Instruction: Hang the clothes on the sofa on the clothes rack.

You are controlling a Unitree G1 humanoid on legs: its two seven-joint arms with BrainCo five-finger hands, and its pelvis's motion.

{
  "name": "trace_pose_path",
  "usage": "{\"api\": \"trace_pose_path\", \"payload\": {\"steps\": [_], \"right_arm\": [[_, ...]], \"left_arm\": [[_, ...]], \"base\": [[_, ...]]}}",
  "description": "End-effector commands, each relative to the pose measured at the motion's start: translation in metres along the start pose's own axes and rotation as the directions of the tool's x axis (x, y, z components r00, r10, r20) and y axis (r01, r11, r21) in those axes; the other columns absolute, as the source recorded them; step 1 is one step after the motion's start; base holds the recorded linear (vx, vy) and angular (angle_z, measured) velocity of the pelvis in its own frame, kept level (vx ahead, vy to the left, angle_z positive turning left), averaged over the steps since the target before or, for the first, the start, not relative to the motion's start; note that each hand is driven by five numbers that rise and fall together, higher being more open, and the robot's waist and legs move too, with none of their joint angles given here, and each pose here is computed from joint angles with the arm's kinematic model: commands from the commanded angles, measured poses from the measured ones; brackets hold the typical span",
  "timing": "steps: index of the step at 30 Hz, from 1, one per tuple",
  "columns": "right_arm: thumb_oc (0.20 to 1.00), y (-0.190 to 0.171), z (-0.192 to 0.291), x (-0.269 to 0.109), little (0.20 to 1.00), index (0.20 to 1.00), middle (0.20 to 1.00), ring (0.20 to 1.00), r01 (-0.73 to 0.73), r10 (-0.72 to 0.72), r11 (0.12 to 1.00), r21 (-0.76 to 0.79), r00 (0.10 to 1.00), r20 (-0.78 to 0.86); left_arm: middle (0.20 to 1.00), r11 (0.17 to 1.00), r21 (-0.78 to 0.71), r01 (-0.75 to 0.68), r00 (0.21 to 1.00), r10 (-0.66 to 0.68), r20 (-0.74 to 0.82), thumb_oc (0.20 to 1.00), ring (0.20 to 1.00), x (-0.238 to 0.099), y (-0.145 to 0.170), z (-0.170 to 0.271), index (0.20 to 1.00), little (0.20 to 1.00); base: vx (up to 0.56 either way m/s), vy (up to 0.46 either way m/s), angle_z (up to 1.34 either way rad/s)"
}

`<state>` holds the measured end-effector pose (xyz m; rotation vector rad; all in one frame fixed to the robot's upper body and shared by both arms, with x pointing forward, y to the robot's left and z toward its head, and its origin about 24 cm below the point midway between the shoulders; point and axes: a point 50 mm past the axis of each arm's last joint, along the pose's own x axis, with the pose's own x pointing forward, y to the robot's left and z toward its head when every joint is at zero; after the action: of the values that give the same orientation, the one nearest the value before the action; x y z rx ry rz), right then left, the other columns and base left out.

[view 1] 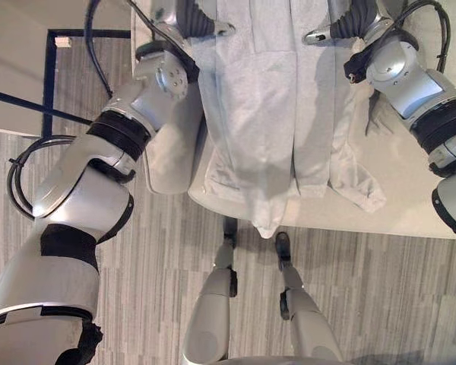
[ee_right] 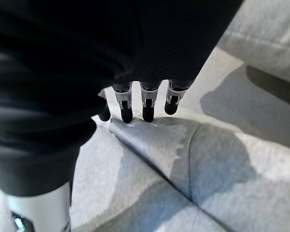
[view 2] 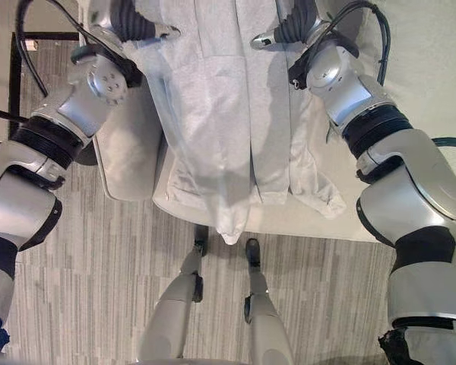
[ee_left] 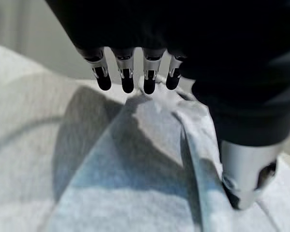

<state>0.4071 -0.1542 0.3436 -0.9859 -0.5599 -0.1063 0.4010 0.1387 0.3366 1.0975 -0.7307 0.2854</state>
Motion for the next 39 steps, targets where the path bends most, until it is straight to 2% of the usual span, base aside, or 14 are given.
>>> {"api": "trace_pose_path", "payload": {"steps": [1, 12, 21, 22, 23, 24, 25, 26, 34, 37, 39], "right_arm": [[1.0, -0.031, 0.012, 0.011, 1.0, 1.0, 1.0, 1.0, 0.119, -0.119, 0.993, 0.006, 0.993, 0.001], [1.0, -0.017, 0.008, 0.013, 1.0, 1.0, 1.0, 1.0, 0.075, -0.076, 0.997, -0.031, 0.996, -0.046], [1.0, -0.004, 0.014, 0.014, 1.0, 1.0, 1.0, 1.0, 0.036, -0.037, 0.998, -0.047, 0.999, -0.035], [1.0, -0.002, 0.015, 0.014, 1.0, 1.0, 1.0, 1.0, 0.032, -0.033, 0.998, -0.045, 0.999, -0.03], [1.0, -0.001, 0.019, 0.015, 1.0, 1.0, 1.0, 1.0, 0.026, -0.027, 0.999, -0.045, 0.999, -0.02], [0.903, -0.001, 0.019, 0.015, 0.903, 0.903, 0.903, 0.903, 0.027, -0.027, 0.999, -0.045, 0.999, -0.02], [0.454, 0.001, 0.025, 0.016, 0.454, 0.454, 0.454, 0.454, 0.026, -0.026, 0.999, -0.04, 1.0, 0.007], [0.2, 0.0, 0.029, 0.016, 0.2, 0.2, 0.2, 0.2, 0.029, -0.029, 0.999, -0.033, 0.999, 0.023], [0.2, -0.01, 0.041, 0.01, 0.2, 0.2, 0.2, 0.2, 0.091, -0.089, 0.996, -0.009, 0.987, 0.135], [0.2, -0.028, 0.035, -0.001, 0.2, 0.2, 0.2, 0.2, 0.17, -0.168, 0.985, 0.005, 0.969, 0.183], [0.2, -0.056, 0.015, -0.016, 0.2, 0.2, 0.2, 0.2, 0.281, -0.281, 0.959, 0.027, 0.943, 0.179]], "left_arm": [[1.0, 0.996, 0.01, -0.084, 0.996, 0.083, 0.04, 1.0, 1.0, 0.019, 0.02, 0.02, 1.0, 1.0], [1.0, 1.0, -0.014, -0.009, 0.999, 0.009, 0.042, 1.0, 1.0, 0.019, 0.001, 0.03, 1.0, 1.0], [1.0, 0.99, 0.113, 0.087, 0.995, -0.091, 0.034, 1.0, 1.0, 0.017, -0.014, 0.027, 1.0, 1.0], [0.558, 0.986, 0.134, 0.099, 0.994, -0.103, 0.025, 0.558, 0.558, 0.017, -0.014, 0.024, 0.558, 0.558], [0.228, 0.98, 0.16, 0.12, 0.992, -0.123, 0.009, 0.228, 0.228, 0.016, -0.017, 0.02, 0.228, 0.228], [0.2, 0.98, 0.16, 0.12, 0.992, -0.123, 0.01, 0.2, 0.2, 0.016, -0.016, 0.02, 0.2, 0.2], [0.2, 0.97, 0.199, 0.14, 0.99, -0.144, 0.007, 0.2, 0.2, 0.016, -0.018, 0.018, 0.2, 0.2], [0.2, 0.965, 0.215, 0.149, 0.988, -0.153, 0.003, 0.2, 0.2, 0.015, -0.018, 0.016, 0.2, 0.2], [0.2, 0.978, 0.182, 0.105, 0.995, -0.104, -0.015, 0.2, 0.2, 0.013, -0.011, 0.007, 0.2, 0.2], [0.2, 0.988, 0.153, 0.031, 1.0, -0.031, -0.001, 0.2, 0.2, 0.011, 0.007, -0.004, 0.2, 0.2], [0.2, 0.992, 0.115, -0.051, 0.999, 0.052, -0.007, 0.2, 0.2, 0.006, 0.028, -0.018, 0.2, 0.2]], "base": [[0.0, 0.0, 0.0], [0.01, -0.001, -0.02], [0.0, 0.0, 0.0], [-0.02, 0.001, -0.06], [-0.01, -0.002, -0.06], [-0.02, 0.01, -0.06], [-0.02, 0.01, -0.05], [-0.02, 0.015, -0.05], [-0.01, 0.012, -0.07], [0.0, 0.0, 0.0], [0.0, 0.0, 0.0]]}}
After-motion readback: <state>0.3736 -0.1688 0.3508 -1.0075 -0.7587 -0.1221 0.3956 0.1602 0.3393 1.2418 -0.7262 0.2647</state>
